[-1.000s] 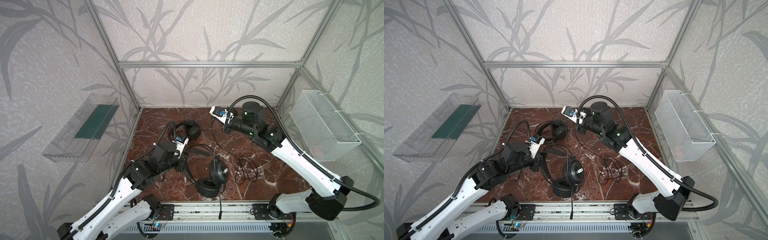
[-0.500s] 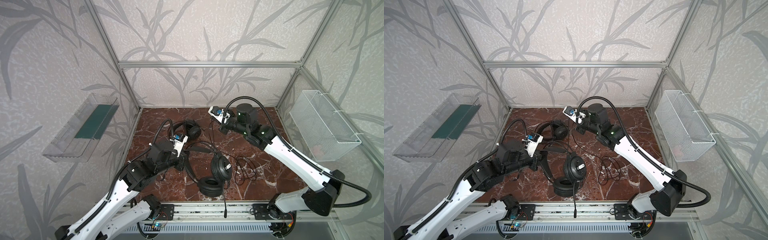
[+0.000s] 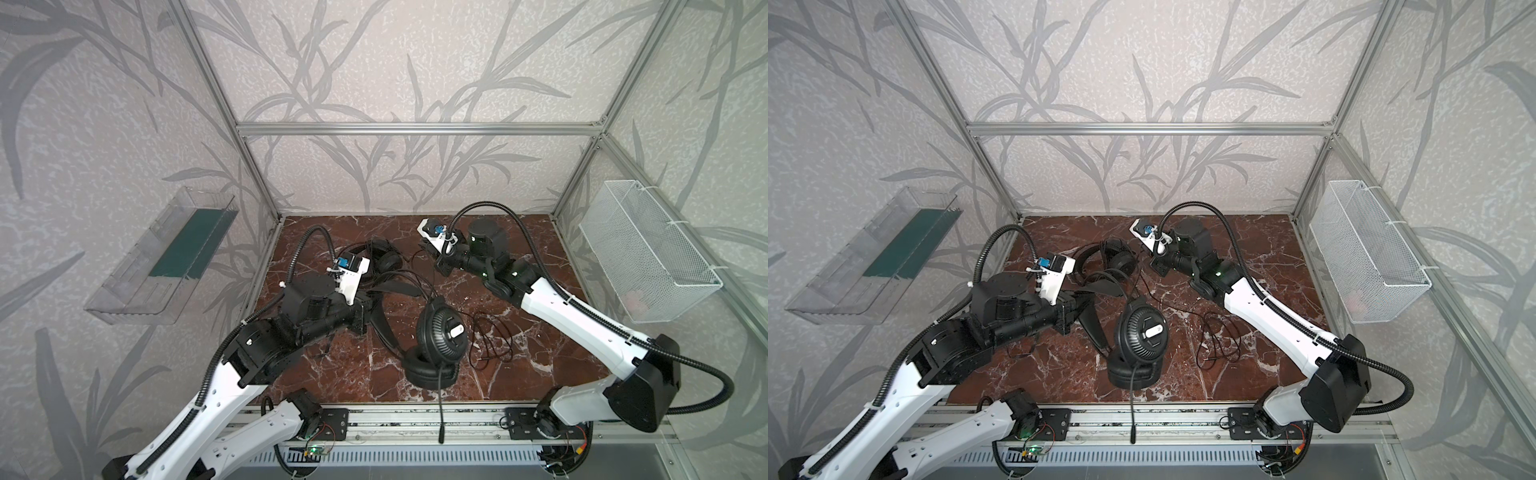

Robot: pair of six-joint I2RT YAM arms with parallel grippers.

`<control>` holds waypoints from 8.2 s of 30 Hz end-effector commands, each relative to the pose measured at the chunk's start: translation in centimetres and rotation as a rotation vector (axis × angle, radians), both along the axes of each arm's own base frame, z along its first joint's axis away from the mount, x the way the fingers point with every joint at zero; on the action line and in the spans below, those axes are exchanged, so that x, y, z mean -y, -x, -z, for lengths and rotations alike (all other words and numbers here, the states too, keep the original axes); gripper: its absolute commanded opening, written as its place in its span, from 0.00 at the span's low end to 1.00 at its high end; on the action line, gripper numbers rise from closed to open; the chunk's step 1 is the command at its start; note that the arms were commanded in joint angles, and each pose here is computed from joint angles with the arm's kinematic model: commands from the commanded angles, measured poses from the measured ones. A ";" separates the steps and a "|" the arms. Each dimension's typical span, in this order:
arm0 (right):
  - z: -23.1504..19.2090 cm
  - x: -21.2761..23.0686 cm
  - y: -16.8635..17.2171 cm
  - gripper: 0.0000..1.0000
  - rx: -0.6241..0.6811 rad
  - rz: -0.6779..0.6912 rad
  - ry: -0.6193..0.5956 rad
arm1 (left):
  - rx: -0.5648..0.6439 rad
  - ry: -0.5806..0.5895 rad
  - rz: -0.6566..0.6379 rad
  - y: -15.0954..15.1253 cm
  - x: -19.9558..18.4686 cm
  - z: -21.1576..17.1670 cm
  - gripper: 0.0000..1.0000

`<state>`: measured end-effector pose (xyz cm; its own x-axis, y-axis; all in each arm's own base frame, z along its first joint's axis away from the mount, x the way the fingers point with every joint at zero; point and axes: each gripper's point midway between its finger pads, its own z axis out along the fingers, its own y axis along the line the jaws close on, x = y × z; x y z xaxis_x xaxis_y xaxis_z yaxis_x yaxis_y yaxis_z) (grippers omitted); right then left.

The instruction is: Wrap the headphones

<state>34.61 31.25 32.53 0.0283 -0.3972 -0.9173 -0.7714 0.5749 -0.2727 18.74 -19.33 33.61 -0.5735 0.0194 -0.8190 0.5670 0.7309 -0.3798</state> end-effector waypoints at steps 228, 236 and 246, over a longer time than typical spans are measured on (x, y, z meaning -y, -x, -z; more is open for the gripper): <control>-5.3 -3.5 -0.2 0.00 0.491 0.329 0.396 | -0.506 -0.222 -0.554 -9.6 -7.5 13.7 0.00; -4.7 -6.2 8.9 0.00 0.461 0.045 0.330 | -0.450 -0.290 -0.655 -9.9 -9.9 13.2 0.00; -3.3 -2.9 17.2 0.00 0.234 -0.115 0.310 | -0.415 -0.310 -0.688 -10.1 -10.7 12.2 0.00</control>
